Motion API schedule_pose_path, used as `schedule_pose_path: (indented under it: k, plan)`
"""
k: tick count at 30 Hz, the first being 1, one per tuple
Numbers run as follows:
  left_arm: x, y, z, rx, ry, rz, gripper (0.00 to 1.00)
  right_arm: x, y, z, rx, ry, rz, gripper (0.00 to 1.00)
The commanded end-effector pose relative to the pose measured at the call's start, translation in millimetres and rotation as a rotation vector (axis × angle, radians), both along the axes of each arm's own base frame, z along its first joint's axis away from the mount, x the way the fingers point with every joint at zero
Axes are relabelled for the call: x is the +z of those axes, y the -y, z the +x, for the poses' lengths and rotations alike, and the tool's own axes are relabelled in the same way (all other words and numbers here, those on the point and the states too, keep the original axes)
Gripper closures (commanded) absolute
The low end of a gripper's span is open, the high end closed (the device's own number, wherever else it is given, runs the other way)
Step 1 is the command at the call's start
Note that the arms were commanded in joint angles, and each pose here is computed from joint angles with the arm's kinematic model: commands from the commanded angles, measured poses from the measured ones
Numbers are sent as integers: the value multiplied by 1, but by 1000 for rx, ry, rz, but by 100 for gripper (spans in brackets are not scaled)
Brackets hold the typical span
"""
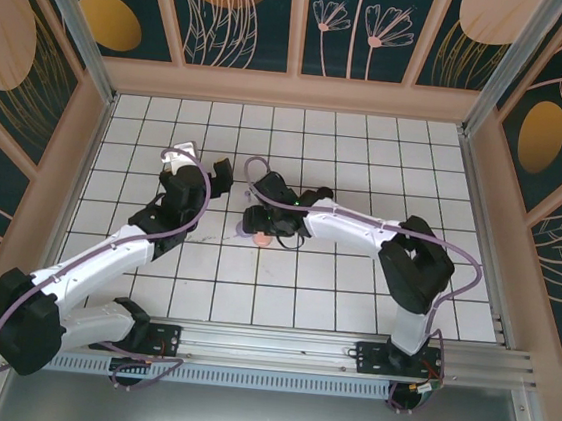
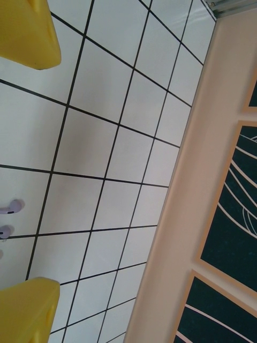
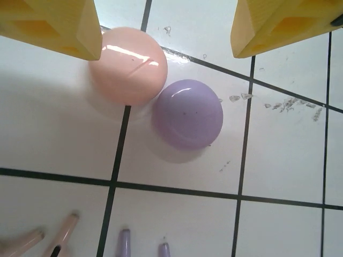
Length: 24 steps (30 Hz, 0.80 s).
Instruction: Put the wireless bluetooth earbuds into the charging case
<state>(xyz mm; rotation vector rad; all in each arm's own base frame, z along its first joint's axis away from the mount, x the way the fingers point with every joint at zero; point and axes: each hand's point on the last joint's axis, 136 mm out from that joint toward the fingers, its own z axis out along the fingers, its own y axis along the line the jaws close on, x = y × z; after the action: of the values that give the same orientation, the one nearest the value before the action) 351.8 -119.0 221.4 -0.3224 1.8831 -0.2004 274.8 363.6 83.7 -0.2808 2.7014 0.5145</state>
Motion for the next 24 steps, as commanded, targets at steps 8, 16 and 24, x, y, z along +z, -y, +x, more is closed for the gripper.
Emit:
schedule_pose_path:
  k: [8,16,24]
  plan:
    - [24,-1,1,-7,29,-14,1,-14,5,-2,346,149,-320,33]
    - [32,-2,0,-5,43,-22,1,-31,1,-2,410,123,-347,33]
    - [34,-3,-1,-2,46,-19,1,-46,1,1,416,87,-350,33]
